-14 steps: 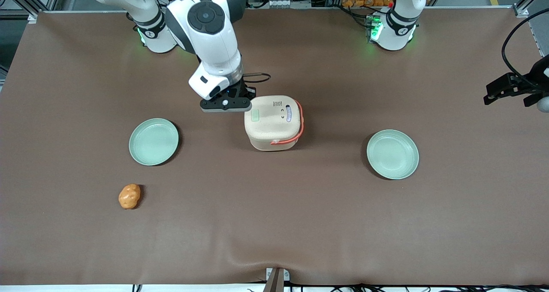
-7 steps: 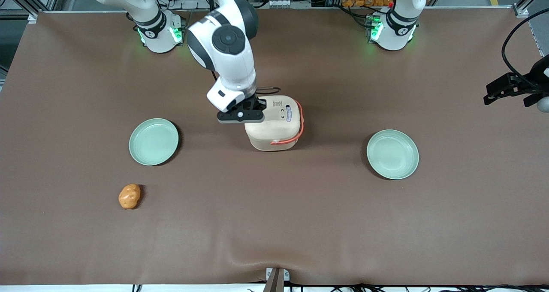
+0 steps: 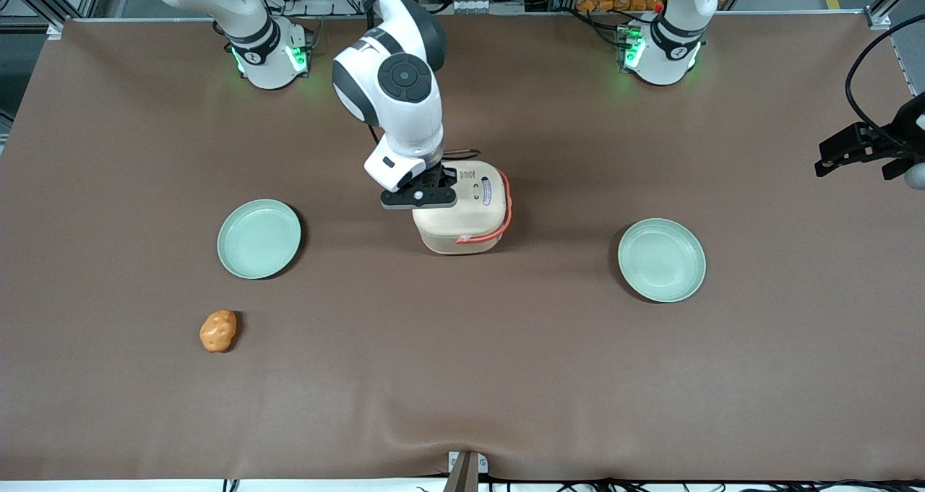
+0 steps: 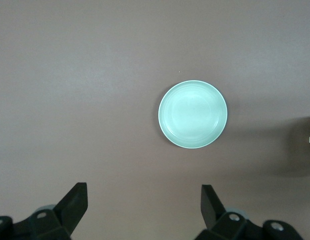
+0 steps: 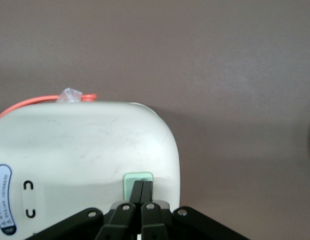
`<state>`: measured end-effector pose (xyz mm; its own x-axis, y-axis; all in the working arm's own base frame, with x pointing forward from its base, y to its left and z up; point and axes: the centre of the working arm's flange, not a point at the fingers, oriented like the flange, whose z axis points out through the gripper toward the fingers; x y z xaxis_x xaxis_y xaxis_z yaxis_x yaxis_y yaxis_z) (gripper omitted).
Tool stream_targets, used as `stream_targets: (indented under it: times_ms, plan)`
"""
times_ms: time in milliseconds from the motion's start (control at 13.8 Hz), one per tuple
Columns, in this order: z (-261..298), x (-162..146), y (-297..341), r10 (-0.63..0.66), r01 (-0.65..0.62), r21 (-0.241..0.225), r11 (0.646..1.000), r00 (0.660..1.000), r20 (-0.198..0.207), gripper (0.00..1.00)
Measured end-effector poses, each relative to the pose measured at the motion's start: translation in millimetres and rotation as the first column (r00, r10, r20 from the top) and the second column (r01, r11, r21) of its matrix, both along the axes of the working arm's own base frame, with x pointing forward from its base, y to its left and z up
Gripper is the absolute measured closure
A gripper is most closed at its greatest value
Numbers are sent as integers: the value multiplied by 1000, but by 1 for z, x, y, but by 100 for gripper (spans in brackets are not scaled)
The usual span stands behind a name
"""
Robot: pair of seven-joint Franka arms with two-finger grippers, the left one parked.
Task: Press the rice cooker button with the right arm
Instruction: 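Lower the closed right gripper and press down on the green button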
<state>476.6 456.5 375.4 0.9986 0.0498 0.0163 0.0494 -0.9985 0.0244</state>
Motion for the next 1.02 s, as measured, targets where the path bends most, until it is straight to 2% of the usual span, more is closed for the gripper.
stream_targets:
  times_ms: [218,1016]
  plan:
    - [-6,-5,4,7,-7,-10,1000,1000,-10,99]
    - [-12,-5,7,-6,6,-12,1000,1000,-7,99]
